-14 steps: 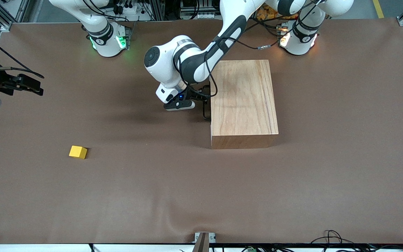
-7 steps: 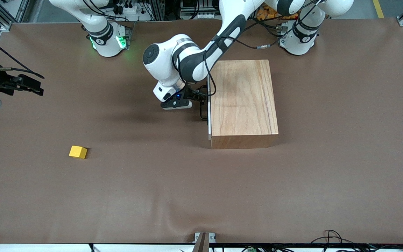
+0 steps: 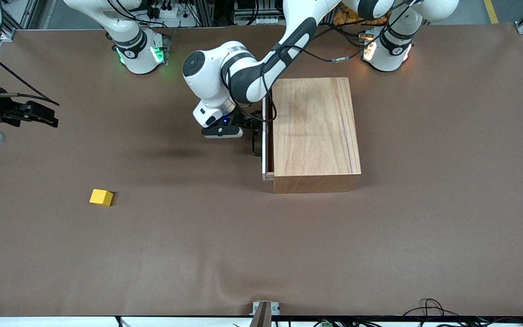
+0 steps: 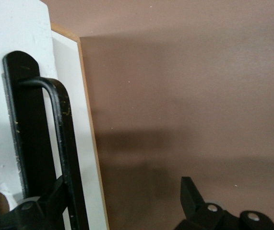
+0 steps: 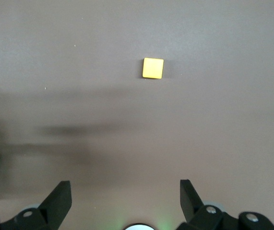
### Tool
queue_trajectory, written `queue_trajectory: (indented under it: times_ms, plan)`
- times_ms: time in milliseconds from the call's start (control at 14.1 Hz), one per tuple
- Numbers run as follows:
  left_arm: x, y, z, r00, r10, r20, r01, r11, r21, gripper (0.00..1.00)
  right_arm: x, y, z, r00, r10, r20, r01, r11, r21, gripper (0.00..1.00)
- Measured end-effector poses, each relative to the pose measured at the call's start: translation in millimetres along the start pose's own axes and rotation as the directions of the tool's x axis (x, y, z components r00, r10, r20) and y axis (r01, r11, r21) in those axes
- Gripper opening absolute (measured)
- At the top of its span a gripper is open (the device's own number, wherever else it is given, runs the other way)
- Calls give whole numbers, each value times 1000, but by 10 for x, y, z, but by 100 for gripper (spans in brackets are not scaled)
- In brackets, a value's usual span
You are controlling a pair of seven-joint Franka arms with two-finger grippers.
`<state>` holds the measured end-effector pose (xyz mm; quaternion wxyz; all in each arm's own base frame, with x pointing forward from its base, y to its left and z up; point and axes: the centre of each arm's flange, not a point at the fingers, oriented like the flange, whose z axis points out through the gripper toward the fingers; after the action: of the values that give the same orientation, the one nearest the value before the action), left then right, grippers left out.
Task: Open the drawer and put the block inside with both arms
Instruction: 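Pull the drawer open with the left gripper while the right gripper reaches the cube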
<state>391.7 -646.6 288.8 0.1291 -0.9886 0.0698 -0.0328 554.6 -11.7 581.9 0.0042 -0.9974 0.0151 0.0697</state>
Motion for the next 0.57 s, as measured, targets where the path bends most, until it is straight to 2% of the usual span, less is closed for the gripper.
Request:
queue_trajectory:
  times_ms: [569]
  plan:
    - [-100, 134, -59, 1000, 25, -11, -26, 999, -48, 100, 213, 26, 696, 999, 5, -49, -5, 1000, 0, 100]
